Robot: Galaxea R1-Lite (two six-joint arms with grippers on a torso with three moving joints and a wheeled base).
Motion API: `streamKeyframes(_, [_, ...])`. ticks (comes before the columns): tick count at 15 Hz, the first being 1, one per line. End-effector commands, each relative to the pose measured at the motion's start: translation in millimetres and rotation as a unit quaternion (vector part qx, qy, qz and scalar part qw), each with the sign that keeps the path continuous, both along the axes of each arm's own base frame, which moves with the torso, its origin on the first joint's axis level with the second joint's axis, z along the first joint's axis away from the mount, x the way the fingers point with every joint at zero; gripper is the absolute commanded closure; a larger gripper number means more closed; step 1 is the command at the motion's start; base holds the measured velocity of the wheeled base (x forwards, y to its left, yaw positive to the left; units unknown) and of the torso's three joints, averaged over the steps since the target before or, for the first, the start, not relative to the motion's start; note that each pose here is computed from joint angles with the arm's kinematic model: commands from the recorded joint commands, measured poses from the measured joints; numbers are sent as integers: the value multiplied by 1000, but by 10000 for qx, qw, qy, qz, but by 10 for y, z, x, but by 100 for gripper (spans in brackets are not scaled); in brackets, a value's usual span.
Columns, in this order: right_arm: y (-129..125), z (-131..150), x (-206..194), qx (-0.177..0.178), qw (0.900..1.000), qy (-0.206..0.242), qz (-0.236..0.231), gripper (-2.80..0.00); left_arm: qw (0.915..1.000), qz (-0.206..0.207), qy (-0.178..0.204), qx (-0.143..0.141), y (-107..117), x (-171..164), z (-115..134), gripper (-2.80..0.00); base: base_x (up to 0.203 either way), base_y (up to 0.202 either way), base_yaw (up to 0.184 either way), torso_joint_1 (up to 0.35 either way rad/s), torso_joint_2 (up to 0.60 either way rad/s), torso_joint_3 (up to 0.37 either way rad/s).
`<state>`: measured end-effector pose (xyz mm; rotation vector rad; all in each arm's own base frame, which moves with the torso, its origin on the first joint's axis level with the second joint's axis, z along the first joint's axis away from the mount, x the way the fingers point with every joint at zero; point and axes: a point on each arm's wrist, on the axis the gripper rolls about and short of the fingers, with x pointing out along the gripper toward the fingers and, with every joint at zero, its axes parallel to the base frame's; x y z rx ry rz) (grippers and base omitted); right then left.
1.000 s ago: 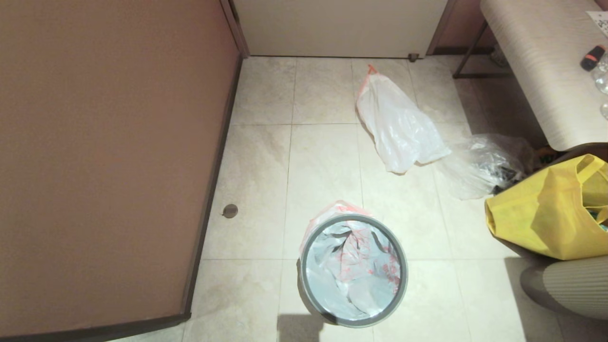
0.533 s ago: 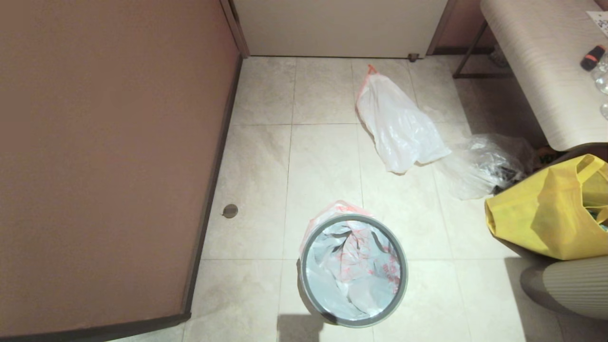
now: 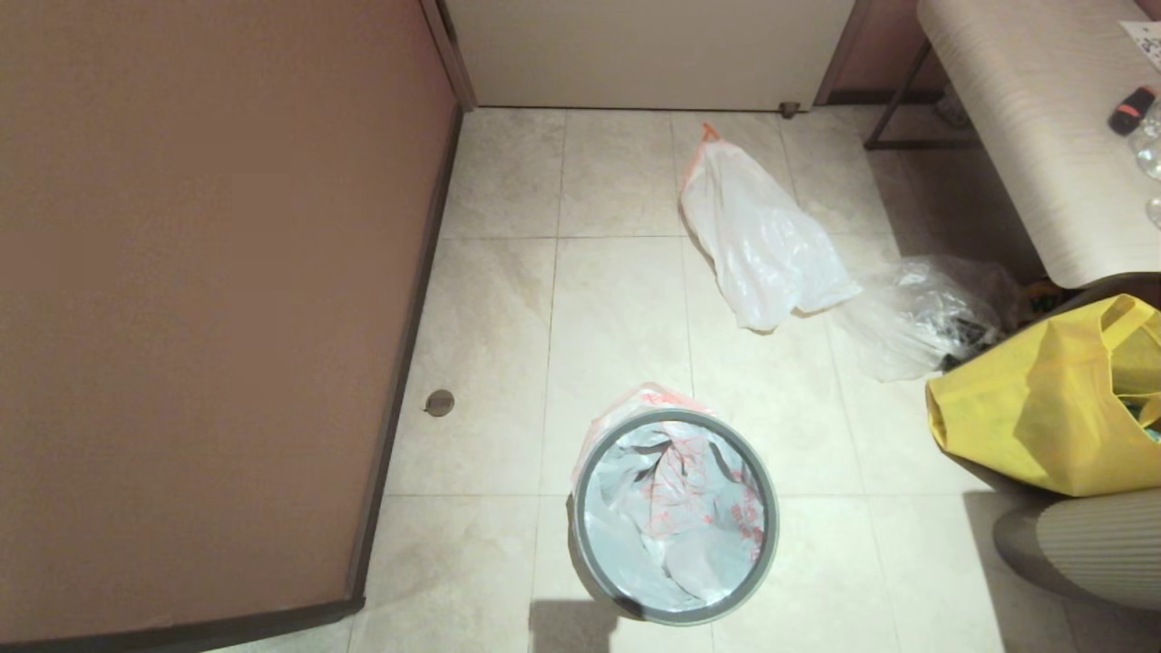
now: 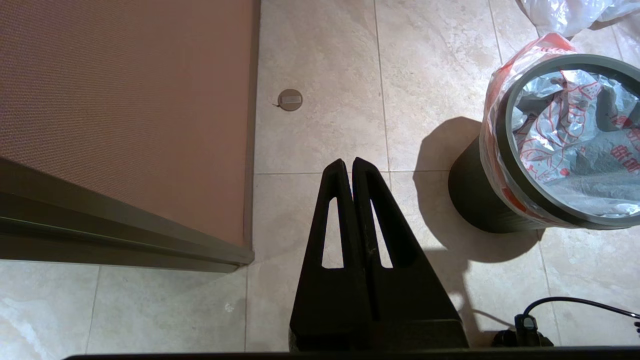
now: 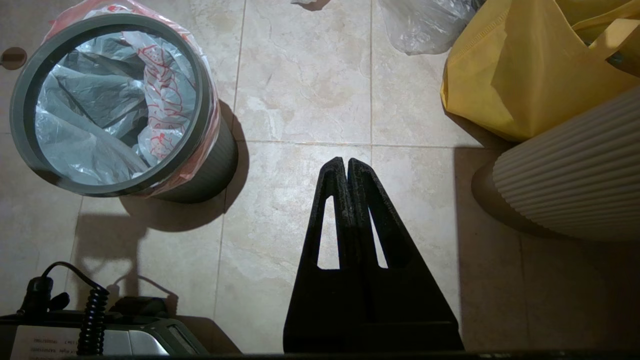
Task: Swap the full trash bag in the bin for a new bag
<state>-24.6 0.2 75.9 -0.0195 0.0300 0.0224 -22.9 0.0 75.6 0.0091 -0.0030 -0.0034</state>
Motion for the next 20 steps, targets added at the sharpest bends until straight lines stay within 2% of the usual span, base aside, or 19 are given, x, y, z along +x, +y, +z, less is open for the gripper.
streamKeyframes(1, [0, 0, 1, -2, 10000, 11, 4, 0, 10000, 2, 6, 0, 0, 1, 0, 0, 0, 0, 0, 0, 0, 0])
streamKeyframes(20, [0, -1, 1, -2, 10000, 18, 2, 0, 10000, 2, 7, 0, 0, 1, 0, 0, 0, 0, 0, 0, 0, 0])
